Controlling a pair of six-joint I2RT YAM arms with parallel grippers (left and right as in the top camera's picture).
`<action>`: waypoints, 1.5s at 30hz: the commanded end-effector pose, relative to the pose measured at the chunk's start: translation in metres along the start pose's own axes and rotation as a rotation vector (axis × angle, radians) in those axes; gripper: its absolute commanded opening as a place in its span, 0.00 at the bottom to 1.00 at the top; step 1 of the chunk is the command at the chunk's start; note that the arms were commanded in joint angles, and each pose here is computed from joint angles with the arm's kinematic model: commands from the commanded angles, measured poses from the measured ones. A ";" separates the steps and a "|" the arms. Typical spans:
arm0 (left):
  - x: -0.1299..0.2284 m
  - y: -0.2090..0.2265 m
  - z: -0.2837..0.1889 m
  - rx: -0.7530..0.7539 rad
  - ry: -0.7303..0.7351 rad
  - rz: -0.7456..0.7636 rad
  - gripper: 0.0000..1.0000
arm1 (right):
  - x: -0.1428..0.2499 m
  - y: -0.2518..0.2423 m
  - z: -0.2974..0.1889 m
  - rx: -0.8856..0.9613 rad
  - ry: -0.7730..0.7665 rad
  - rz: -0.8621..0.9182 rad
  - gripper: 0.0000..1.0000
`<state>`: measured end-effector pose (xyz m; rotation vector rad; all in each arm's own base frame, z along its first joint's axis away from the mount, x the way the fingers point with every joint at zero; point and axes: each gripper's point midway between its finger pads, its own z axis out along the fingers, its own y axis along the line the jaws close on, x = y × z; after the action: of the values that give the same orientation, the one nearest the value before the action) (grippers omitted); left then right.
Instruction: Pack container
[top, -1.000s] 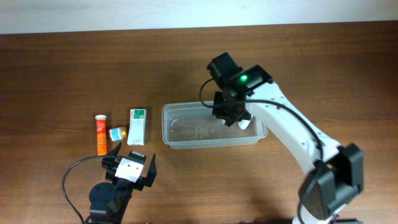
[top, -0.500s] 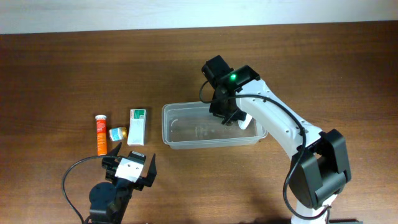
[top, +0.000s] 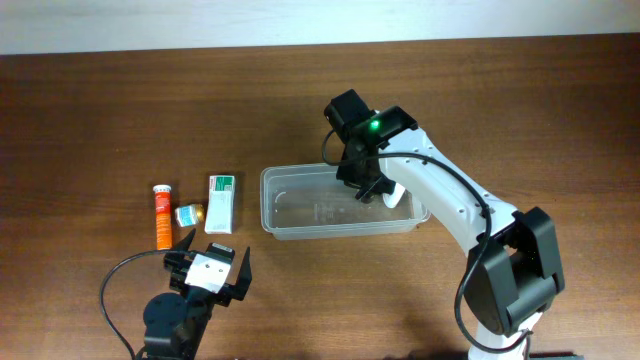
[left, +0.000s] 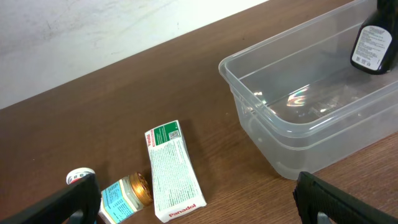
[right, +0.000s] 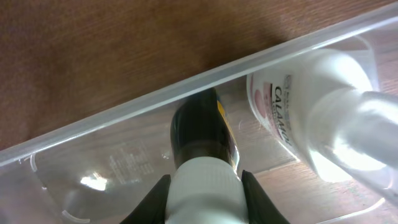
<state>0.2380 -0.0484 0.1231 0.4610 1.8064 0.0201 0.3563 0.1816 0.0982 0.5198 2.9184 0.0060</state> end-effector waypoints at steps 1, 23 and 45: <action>0.000 -0.001 0.000 0.007 -0.008 0.011 1.00 | -0.014 -0.007 -0.015 0.016 -0.078 -0.032 0.32; 0.000 -0.001 0.000 0.007 -0.008 0.011 1.00 | -0.067 -0.128 -0.183 -0.133 -0.361 0.169 0.72; -0.054 0.026 -0.012 -0.104 -0.173 -0.066 1.00 | -0.056 -0.280 -0.199 -0.028 -0.316 0.527 0.98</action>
<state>0.2431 -0.0484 0.1421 0.4379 1.7306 0.0272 0.2751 -0.0939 0.2965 1.1542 2.3859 0.0259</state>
